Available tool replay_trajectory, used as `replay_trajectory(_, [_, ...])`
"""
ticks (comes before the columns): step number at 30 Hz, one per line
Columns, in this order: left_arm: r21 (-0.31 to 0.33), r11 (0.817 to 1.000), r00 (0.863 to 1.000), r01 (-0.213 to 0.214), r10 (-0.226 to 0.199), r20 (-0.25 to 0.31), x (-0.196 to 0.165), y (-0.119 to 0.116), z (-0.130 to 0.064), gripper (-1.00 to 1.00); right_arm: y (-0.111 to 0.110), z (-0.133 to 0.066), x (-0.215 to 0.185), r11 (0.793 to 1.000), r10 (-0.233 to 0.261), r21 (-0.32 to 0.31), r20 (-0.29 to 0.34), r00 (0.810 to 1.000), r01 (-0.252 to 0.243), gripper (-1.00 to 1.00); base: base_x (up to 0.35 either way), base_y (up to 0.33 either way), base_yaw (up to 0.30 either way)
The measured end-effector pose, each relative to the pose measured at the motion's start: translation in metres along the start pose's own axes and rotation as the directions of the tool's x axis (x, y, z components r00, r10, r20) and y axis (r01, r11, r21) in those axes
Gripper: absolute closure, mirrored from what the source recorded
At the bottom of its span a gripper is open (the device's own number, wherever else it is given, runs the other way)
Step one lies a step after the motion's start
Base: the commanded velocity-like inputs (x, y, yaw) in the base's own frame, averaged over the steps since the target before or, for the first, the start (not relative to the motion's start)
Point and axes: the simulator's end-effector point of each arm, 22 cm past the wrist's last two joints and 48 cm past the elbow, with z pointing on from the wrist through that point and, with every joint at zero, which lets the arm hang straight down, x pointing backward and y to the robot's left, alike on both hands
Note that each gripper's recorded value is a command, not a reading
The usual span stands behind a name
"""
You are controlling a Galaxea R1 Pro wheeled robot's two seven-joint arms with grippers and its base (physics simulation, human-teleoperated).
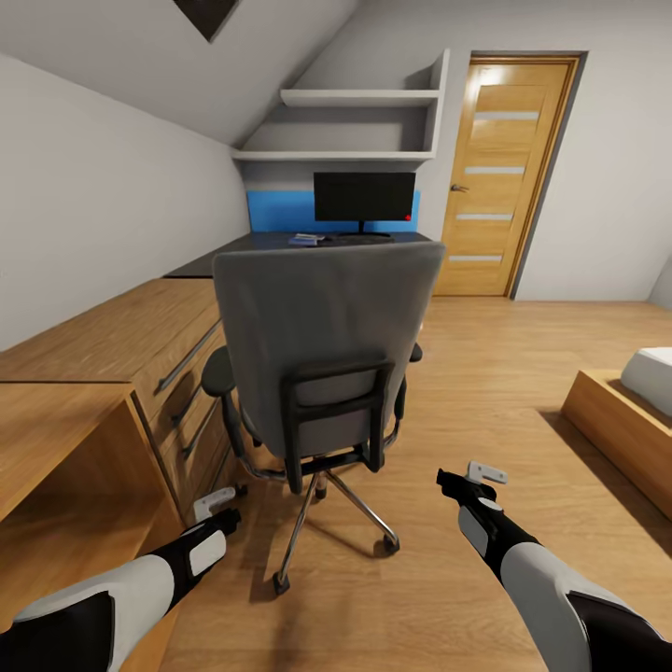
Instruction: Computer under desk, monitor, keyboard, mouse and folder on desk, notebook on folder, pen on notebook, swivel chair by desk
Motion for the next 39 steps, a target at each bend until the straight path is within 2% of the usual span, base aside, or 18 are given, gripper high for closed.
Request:
replay_trajectory(6, [0.006,1.000,1.000,-0.023,0.023,0.016,-0.0064,-0.0013,-0.0026,-1.00,0.0006,-0.0024,-0.0044,1.000,0.001,-0.002,0.007,1.000,-0.001,-1.00,0.122,0.000,0.000])
replay_trajectory(19, [0.007,1.000,0.999,-0.028,0.027,0.019,-0.0080,-0.0018,-0.0034,-1.00,0.0009,-0.0031,-0.0057,1.000,0.002,-0.003,0.009,1.000,-0.002,-1.00,0.111,0.000,0.000])
replay_trajectory(35, [0.006,1.000,1.000,-0.018,0.018,0.020,-0.0087,-0.0032,-0.0053,-1.00,0.0014,-0.0044,-0.0080,1.000,0.002,-0.005,0.013,1.000,-0.002,-1.00,0.293,-0.001,-0.050])
replay_trajectory(39, [0.010,1.000,1.000,-0.016,0.016,0.020,-0.0084,-0.0064,-0.0068,-1.00,0.0016,-0.0050,-0.0095,1.000,0.002,-0.005,0.015,1.000,-0.002,-1.00,0.265,-0.207,-0.110])
